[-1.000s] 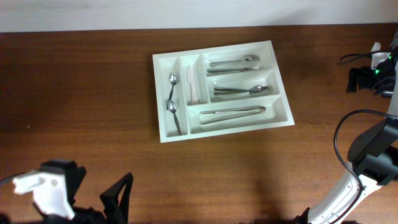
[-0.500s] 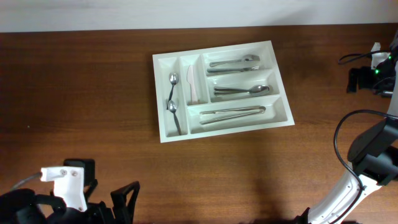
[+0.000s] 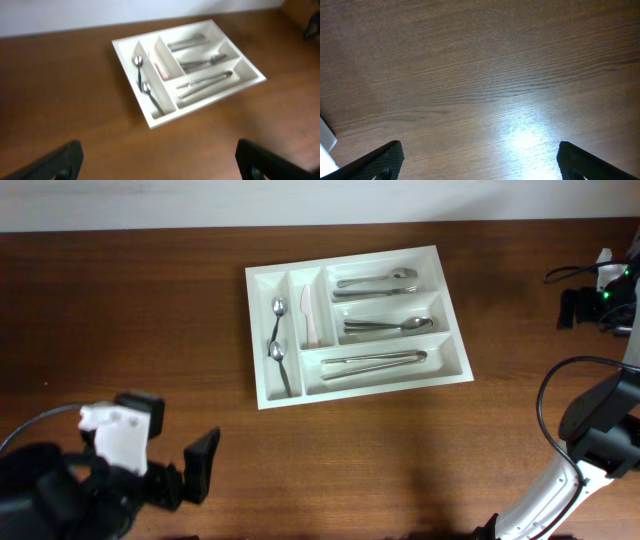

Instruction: Pack container

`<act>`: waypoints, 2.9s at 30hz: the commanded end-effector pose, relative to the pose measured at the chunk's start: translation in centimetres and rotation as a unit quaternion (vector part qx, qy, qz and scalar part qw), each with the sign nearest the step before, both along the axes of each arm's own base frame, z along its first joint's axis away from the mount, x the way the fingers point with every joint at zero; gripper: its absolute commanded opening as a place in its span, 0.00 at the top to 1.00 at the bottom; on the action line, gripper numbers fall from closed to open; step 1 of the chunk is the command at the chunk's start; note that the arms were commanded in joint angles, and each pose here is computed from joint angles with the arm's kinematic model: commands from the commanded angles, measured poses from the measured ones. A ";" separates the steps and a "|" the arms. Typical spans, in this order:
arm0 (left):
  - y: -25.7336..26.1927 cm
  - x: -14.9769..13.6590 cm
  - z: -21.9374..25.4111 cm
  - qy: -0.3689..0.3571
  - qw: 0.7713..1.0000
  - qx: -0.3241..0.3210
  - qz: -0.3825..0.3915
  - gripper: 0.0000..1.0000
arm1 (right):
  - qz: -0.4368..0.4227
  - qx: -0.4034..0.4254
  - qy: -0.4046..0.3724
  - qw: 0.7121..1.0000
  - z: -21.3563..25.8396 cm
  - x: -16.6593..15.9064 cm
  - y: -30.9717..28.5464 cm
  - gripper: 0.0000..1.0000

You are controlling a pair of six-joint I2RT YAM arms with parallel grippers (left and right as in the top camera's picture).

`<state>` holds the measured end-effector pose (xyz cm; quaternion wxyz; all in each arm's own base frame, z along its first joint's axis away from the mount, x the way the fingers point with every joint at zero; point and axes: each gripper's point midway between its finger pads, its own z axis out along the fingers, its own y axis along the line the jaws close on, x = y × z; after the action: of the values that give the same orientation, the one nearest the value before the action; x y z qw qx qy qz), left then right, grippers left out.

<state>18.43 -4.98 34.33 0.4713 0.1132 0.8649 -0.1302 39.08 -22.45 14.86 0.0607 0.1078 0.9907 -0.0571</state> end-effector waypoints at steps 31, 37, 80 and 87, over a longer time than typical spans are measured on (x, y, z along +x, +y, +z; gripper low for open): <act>2.5 5.4 -14.1 -0.279 0.953 0.090 0.076 0.01 | -0.007 0.006 0.002 1.000 -0.4 -0.1 -0.1 0.01; 3.2 5.5 -16.0 -0.272 0.953 0.097 0.095 0.01 | -0.007 0.006 0.003 1.000 -0.4 -0.2 -0.1 0.01; 3.2 5.7 -18.7 -0.244 0.960 0.098 0.093 0.01 | -0.007 0.006 0.003 1.000 -0.4 -0.2 -0.1 0.01; 3.2 5.7 -18.7 -0.244 0.960 0.098 0.093 0.01 | -0.007 0.006 0.003 1.000 -0.4 -0.2 -0.1 0.01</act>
<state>24.13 -2.12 15.74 0.6623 0.1105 0.7407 0.0211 39.08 -22.45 14.86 0.0607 0.1078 0.9907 -0.0571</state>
